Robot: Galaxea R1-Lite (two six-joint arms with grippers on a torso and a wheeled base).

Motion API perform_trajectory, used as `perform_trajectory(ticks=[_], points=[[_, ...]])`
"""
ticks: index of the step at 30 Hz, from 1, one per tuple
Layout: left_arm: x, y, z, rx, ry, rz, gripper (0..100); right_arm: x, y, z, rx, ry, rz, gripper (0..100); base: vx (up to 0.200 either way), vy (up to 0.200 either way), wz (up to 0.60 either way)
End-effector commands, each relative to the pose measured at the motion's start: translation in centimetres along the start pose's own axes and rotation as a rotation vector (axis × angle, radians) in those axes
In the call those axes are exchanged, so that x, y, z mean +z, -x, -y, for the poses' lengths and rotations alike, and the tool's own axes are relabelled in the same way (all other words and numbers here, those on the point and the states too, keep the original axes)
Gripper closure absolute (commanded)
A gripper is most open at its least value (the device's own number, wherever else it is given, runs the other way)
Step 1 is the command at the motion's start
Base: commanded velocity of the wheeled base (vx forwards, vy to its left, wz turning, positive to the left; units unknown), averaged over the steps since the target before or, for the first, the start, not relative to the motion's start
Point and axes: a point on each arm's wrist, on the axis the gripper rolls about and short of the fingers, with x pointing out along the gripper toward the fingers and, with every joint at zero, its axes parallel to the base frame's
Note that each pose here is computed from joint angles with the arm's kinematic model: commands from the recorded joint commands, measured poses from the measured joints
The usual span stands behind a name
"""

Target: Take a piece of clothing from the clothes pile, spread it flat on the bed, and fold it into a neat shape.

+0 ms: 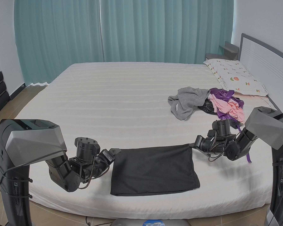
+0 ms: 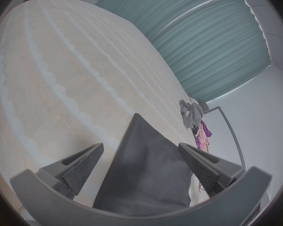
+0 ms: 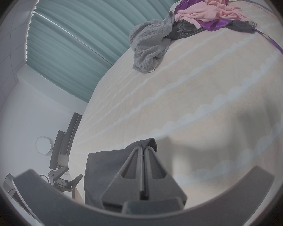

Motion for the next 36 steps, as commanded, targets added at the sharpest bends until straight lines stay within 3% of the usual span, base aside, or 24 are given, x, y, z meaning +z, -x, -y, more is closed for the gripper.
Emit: perform_trajectory(ticks=[1, 12, 17, 24, 36], points=[[0.0, -0.2, 0.0, -0.001, 0.0, 0.0, 0, 0.1, 0.0, 0.2, -0.004, -0.004, 0.001, 100, 0.0, 0.0, 0.0], [0.9, -1.9, 0.7, -0.034, -0.009, 0.03, 0, -0.4, 0.0, 0.4, -0.008, -0.009, -0.011, 100, 0.0, 0.0, 0.0], [0.8, -4.4, 0.4, -0.033, -0.139, 0.049, 0, -0.6, 0.0, 0.4, -0.011, -0.016, -0.019, 100, 0.0, 0.0, 0.0], [0.6, -6.4, 1.1, -0.069, -0.179, 0.064, 0, -0.7, 0.0, 0.2, -0.008, -0.012, -0.021, 100, 0.0, 0.0, 0.0], [0.2, -7.8, 0.7, -0.036, -0.222, 0.111, 0, -0.7, 0.0, 0.2, -0.007, -0.012, -0.022, 100, 0.0, 0.0, 0.0]])
